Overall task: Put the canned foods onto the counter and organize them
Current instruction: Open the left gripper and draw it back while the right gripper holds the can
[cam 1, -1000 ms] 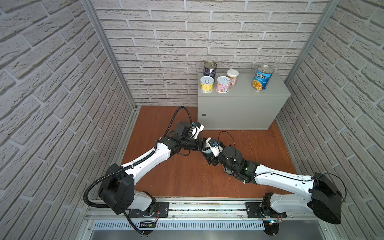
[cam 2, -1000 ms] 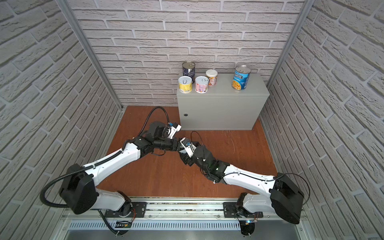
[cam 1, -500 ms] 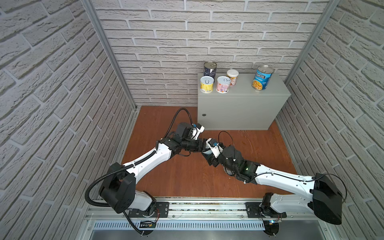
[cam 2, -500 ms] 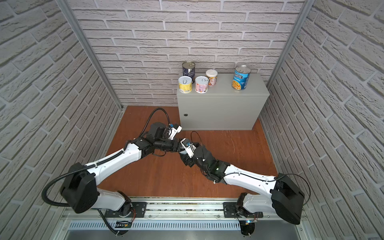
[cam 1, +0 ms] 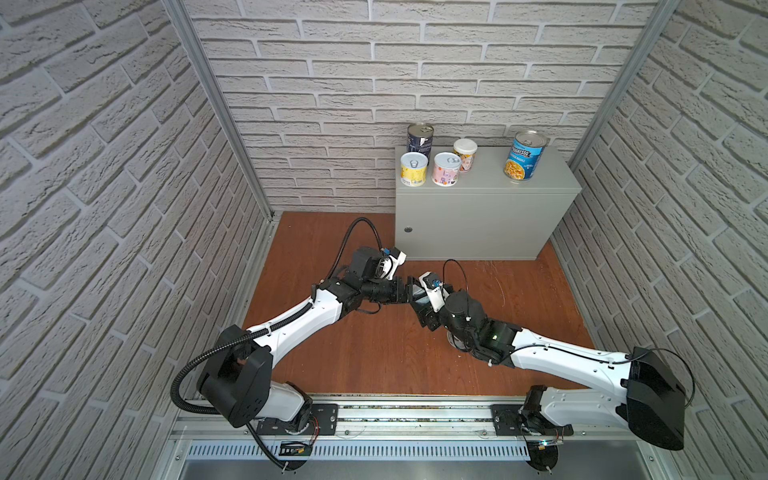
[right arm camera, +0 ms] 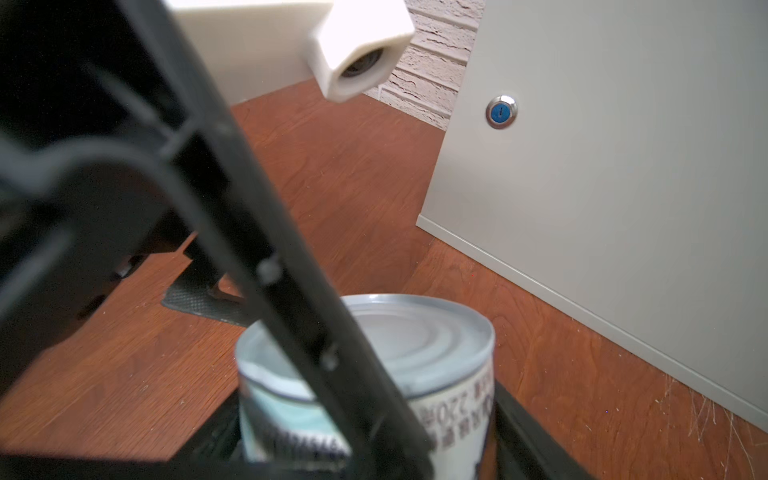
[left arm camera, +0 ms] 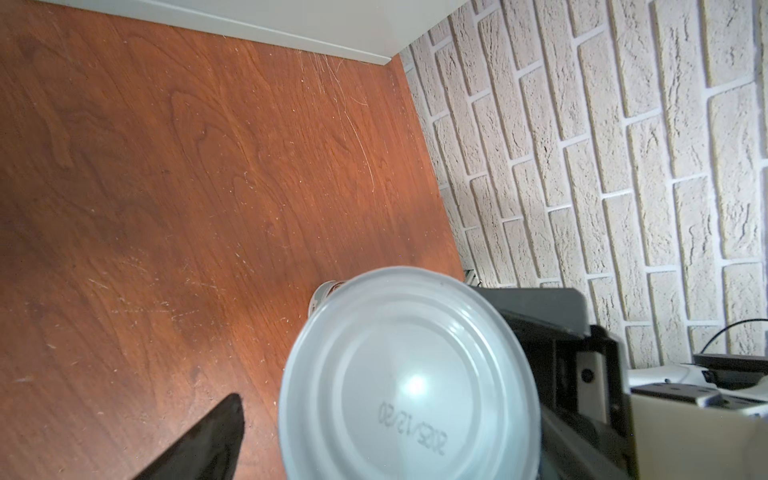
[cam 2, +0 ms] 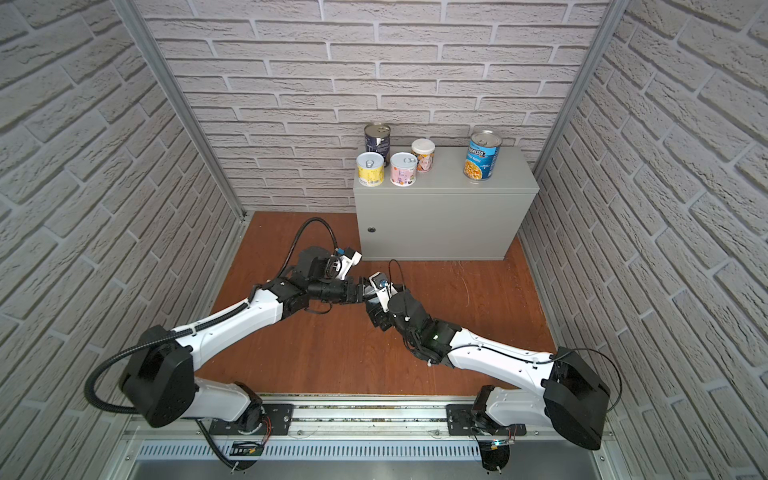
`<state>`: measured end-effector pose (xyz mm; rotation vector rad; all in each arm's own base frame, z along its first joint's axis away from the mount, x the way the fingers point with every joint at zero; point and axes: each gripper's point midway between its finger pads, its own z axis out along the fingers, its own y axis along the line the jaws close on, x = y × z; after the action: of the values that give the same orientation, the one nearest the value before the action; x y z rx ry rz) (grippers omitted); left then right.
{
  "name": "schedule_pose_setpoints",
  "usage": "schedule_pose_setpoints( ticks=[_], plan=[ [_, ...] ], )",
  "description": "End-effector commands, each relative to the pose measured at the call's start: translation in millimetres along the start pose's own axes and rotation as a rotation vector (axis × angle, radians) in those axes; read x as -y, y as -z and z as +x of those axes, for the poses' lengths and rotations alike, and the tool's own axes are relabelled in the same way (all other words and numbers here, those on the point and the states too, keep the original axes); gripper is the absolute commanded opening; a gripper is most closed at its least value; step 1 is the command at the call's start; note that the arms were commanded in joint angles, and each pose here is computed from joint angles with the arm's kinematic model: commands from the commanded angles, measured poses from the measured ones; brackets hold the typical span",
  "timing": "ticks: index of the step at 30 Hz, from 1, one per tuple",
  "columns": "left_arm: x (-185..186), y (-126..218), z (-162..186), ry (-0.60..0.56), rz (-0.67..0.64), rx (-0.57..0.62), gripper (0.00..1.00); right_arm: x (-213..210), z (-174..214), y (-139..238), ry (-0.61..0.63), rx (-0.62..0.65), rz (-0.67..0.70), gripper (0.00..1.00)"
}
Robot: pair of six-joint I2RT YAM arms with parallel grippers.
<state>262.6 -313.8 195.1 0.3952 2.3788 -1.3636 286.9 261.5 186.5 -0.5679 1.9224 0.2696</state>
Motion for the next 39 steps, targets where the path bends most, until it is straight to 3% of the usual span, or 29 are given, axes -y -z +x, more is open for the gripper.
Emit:
schedule_pose_setpoints(
  ticks=[1, 39],
  plan=[
    [-11.7, 1.3, -4.5, -0.032, -0.037, 0.041, 0.98, 5.4, -48.5, 6.2, -0.08, 0.131, 0.026, 0.57],
    [-23.5, 50.5, -22.1, -0.011, -0.155, 0.219, 0.98, 10.2, -39.9, -17.9, -0.116, 0.038, 0.095, 0.56]
  ],
)
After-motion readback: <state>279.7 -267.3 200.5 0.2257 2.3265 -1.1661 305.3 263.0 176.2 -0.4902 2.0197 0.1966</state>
